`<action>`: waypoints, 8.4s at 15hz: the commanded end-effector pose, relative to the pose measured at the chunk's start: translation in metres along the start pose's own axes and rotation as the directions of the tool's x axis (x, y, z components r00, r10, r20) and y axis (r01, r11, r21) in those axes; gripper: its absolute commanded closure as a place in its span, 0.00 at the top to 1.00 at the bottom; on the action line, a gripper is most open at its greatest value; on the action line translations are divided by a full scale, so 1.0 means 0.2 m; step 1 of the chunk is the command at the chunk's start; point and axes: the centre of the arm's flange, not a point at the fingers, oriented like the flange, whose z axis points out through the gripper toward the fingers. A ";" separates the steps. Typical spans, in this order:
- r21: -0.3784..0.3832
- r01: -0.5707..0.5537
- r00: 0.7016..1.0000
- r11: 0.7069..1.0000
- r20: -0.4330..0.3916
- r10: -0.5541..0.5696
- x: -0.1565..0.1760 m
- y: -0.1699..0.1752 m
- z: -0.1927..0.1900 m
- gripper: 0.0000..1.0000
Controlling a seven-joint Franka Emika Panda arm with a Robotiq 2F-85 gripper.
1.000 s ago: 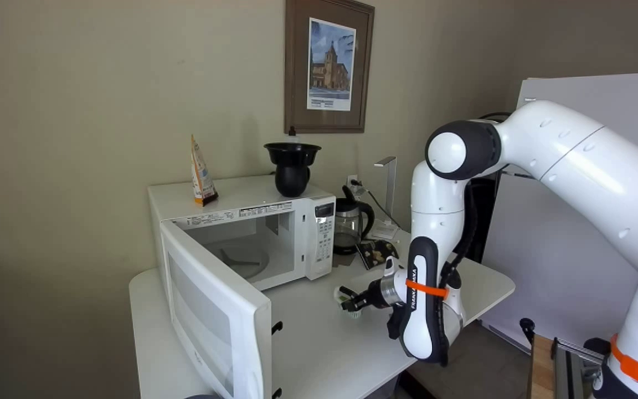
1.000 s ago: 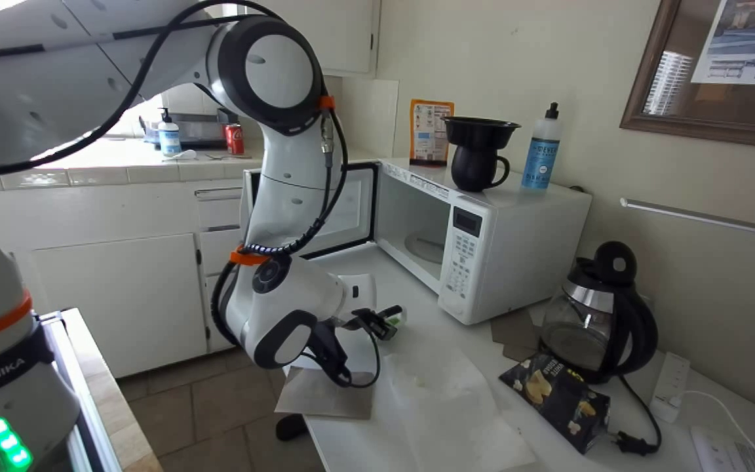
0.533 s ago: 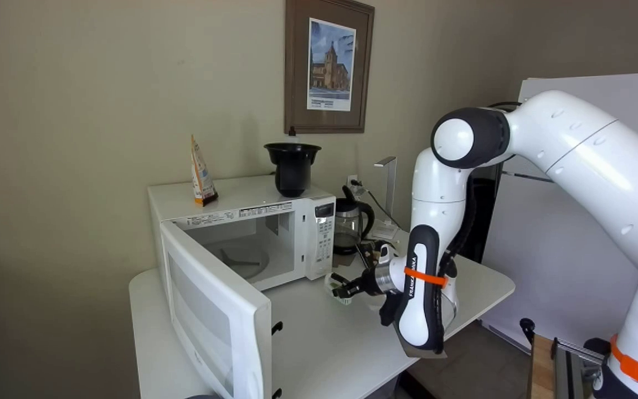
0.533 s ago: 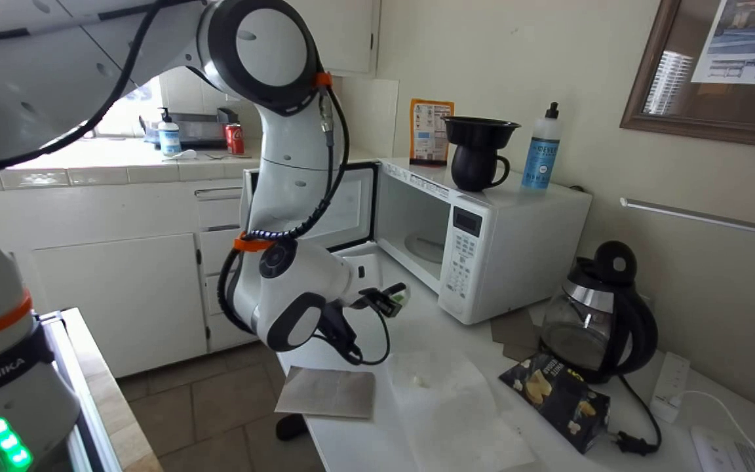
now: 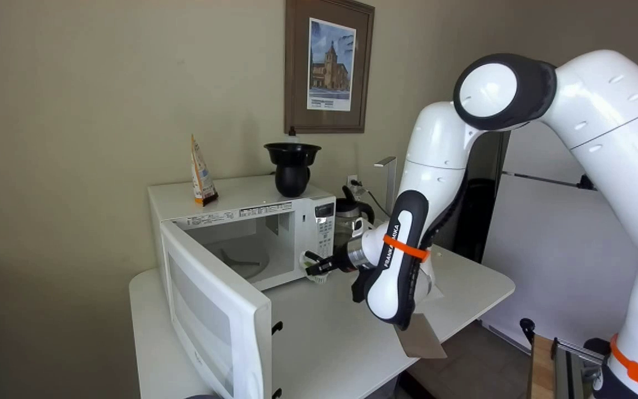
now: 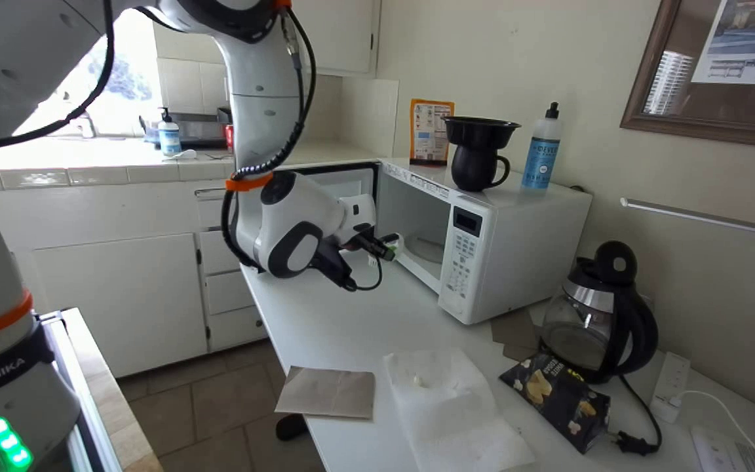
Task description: Use the brush to scrub the inside of the microwave.
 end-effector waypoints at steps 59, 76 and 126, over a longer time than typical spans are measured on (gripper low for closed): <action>-0.160 0.016 0.999 0.987 -0.025 -0.020 0.59 -0.49 1.33 0.19; -0.166 0.015 0.997 0.986 0.074 -0.003 0.51 -0.40 1.57 0.19; -0.172 -0.038 0.994 0.984 0.094 0.055 0.44 -0.44 1.60 0.19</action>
